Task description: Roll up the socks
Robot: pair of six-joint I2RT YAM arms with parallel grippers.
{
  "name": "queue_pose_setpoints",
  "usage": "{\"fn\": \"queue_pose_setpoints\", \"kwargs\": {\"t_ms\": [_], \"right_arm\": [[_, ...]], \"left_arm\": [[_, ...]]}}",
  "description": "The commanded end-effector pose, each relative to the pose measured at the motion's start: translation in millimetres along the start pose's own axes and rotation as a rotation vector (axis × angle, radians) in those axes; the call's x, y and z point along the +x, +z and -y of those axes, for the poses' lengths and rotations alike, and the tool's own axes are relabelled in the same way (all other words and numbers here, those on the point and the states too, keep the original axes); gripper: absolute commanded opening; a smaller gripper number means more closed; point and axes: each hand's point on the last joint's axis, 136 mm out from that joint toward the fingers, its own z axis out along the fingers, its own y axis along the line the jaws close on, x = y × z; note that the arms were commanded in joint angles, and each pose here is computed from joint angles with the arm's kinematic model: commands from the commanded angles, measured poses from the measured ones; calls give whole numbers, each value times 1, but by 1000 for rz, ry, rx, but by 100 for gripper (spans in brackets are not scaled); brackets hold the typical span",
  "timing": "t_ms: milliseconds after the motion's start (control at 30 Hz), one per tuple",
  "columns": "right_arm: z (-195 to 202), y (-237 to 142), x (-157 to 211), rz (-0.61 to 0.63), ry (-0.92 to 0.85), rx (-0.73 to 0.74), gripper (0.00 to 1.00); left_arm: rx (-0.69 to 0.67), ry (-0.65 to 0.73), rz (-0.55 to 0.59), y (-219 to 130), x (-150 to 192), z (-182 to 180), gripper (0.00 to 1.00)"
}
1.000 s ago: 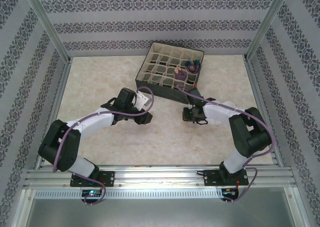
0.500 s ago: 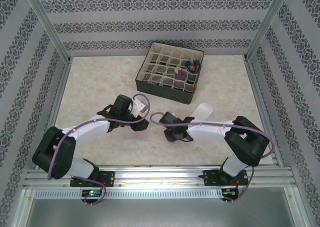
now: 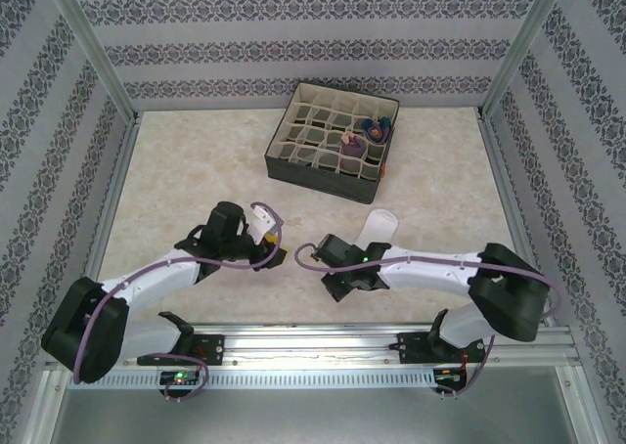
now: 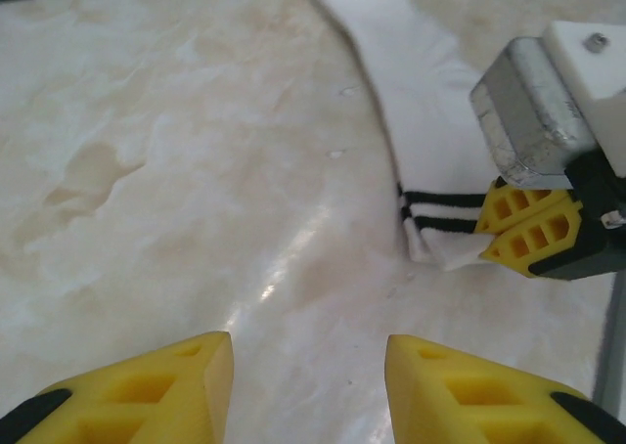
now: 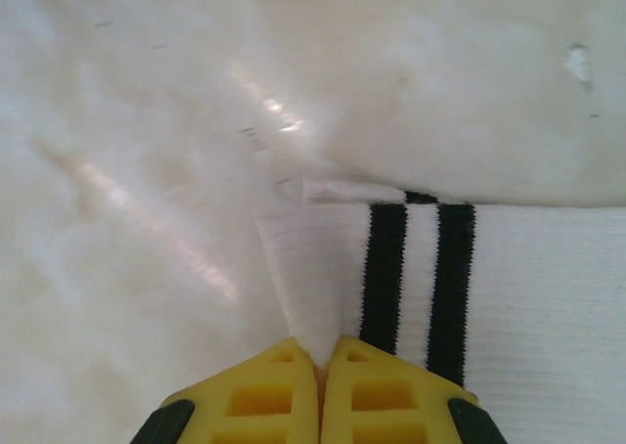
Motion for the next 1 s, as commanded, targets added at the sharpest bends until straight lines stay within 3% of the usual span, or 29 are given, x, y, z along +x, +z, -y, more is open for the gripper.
{"fn": "queue_pose_setpoints", "kwargs": {"t_ms": [0, 133, 433, 867, 967], "right_arm": [[-26, -16, -3, 33, -80, -196, 2], [-28, -29, -9, 79, -42, -332, 1], [-34, -38, -12, 98, -18, -450, 0], [-34, -40, -14, 86, 4, -490, 0], [-31, -42, -16, 97, 18, -494, 0]], "left_arm": [[172, 263, 184, -3, -27, 40, 45], [238, 457, 211, 5, -17, 68, 49], [289, 679, 73, 28, 5, 91, 54], [344, 763, -54, 62, 31, 97, 54], [348, 768, -58, 65, 31, 99, 48]]}}
